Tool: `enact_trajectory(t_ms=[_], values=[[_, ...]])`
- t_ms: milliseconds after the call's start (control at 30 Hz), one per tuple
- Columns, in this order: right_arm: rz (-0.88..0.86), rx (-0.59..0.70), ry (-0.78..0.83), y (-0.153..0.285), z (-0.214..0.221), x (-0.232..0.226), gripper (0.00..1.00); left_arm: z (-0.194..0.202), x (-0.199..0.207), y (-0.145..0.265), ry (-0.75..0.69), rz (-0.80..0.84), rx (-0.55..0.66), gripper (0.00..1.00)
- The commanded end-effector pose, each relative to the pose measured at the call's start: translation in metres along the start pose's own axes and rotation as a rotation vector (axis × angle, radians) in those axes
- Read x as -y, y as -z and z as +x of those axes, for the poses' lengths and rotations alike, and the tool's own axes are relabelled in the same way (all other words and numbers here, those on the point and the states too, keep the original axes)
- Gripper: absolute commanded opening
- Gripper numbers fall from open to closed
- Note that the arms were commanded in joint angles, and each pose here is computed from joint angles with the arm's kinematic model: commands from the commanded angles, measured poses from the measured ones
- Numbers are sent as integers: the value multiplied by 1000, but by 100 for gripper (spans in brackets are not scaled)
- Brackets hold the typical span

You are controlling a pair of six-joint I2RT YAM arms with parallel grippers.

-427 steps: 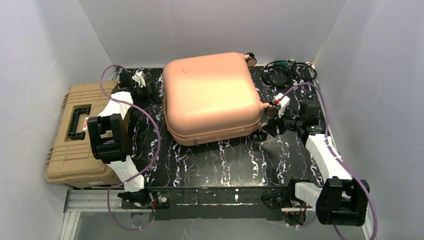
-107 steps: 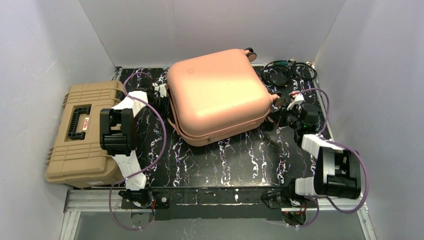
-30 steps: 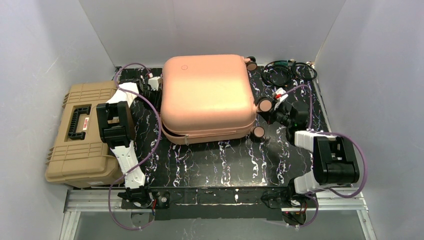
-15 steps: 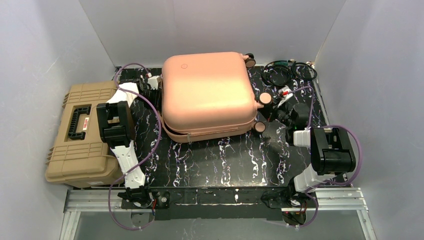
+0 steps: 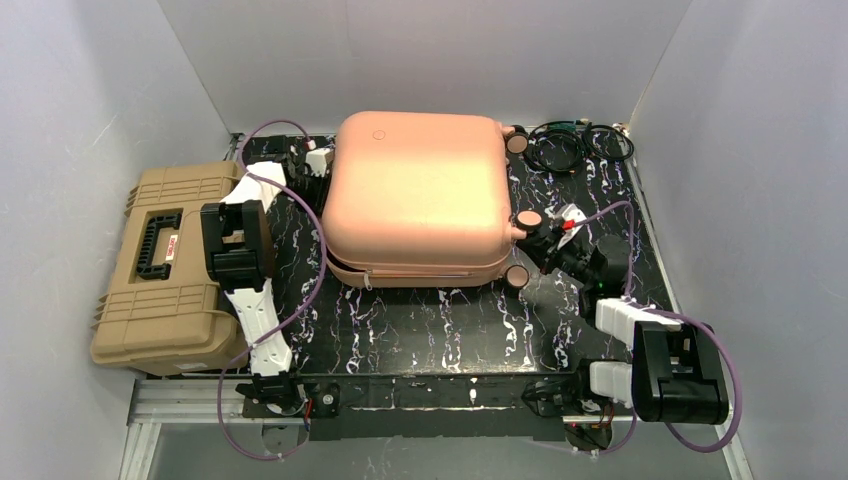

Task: Pack the luggage
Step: Zip the luggage at the center of the board.

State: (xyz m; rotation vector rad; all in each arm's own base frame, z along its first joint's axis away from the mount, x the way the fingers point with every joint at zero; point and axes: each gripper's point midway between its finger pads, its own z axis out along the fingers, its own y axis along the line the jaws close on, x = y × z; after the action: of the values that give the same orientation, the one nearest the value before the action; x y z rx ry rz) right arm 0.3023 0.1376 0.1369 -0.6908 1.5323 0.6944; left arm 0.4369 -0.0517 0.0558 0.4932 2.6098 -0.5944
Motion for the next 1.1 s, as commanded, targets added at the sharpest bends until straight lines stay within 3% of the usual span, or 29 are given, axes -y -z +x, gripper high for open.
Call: enact_trajectory(t_ms=[0, 200, 433, 700, 1067], values=[[126, 39, 95, 4, -29, 40, 1, -15, 62, -3, -244, 176, 31, 0], [270, -29, 41, -1, -9, 92, 1, -7, 64, -8, -292, 186, 6, 0], [202, 54, -20, -34, -20, 122, 1, -1, 61, -12, -331, 174, -12, 0], [83, 200, -100, -55, -40, 123, 1, 1, 58, -13, -350, 159, -18, 0], [114, 169, -181, -64, -24, 139, 1, -19, 72, 3, -330, 179, 62, 0]])
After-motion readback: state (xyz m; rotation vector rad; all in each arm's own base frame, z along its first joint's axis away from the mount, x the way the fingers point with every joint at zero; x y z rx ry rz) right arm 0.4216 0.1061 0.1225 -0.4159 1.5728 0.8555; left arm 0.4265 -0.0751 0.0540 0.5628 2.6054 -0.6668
